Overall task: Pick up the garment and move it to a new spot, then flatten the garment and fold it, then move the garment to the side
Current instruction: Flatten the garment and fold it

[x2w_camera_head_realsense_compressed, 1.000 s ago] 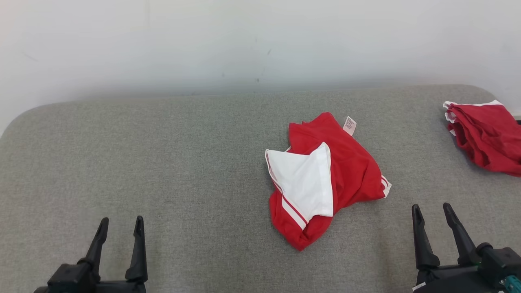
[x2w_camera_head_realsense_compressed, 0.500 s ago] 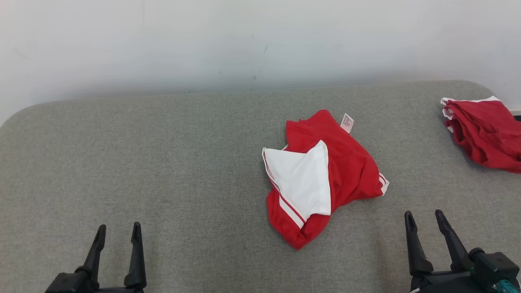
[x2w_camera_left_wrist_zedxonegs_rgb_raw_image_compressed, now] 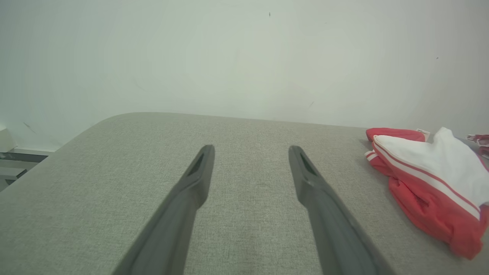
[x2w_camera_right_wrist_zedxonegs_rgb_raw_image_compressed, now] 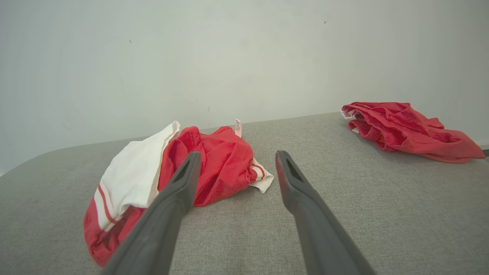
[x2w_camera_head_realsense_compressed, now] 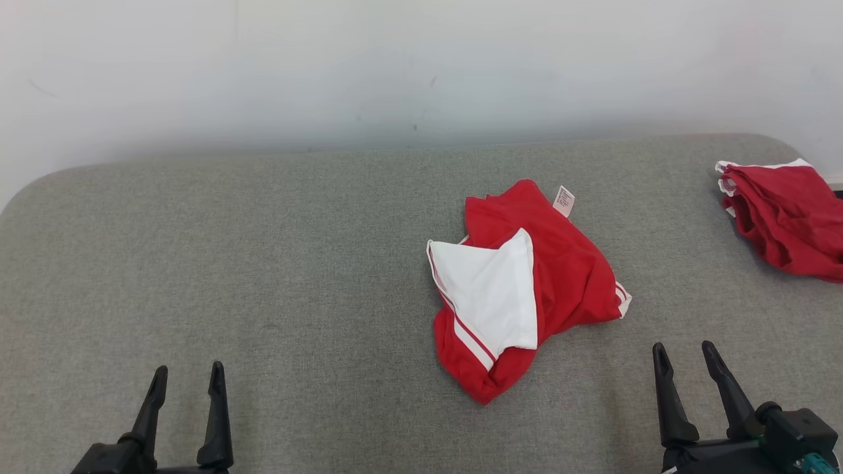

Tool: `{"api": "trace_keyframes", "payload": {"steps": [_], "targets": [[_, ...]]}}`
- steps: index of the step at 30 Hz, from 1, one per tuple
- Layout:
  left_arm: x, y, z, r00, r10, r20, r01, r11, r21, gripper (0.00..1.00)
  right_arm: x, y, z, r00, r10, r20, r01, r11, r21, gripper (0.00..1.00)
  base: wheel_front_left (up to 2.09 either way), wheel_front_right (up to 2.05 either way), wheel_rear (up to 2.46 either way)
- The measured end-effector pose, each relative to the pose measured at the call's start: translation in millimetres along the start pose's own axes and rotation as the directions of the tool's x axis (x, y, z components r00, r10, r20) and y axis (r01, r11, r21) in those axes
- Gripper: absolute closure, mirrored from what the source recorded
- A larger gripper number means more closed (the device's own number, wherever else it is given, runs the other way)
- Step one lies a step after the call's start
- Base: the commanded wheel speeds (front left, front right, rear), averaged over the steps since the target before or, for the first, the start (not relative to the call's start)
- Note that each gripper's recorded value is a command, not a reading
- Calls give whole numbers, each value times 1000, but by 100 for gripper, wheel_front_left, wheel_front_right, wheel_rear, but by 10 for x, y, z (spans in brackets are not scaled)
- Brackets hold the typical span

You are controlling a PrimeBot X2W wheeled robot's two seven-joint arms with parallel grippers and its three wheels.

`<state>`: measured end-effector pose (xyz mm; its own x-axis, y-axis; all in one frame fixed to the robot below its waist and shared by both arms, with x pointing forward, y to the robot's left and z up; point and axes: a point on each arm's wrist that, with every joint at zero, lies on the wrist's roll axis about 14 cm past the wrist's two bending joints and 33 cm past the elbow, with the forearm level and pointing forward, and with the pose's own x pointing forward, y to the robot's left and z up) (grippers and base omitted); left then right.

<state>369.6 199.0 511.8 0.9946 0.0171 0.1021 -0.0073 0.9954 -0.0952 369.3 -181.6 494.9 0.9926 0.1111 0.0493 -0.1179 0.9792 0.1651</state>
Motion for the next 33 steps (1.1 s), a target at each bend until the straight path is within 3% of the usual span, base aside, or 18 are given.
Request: {"api": "trace_keyframes", "payload": {"steps": [10, 19, 25, 33], "targets": [[36, -49, -5, 1000, -19, 1, 19, 1000, 1, 0, -10, -13, -15, 1000, -5, -5, 5, 1000, 2, 0, 0, 0, 0], [519, -721, 229, 972, -220, 80, 220, 975, 2, 0, 29, -60, -15, 1000, -19, -4, 19, 1000, 8, 0, 0, 0, 0], [887, -1518, 362, 895, -434, 104, 433, 901, 37, 0, 20, -202, -10, 998, -65, -3, 65, 998, 13, 0, 0, 0, 0], [1102, -2485, 248, 754, -657, 9, 655, 753, 54, 0, -88, -472, 14, 986, -169, 4, 169, 985, 26, 0, 0, 0, 0]]}}
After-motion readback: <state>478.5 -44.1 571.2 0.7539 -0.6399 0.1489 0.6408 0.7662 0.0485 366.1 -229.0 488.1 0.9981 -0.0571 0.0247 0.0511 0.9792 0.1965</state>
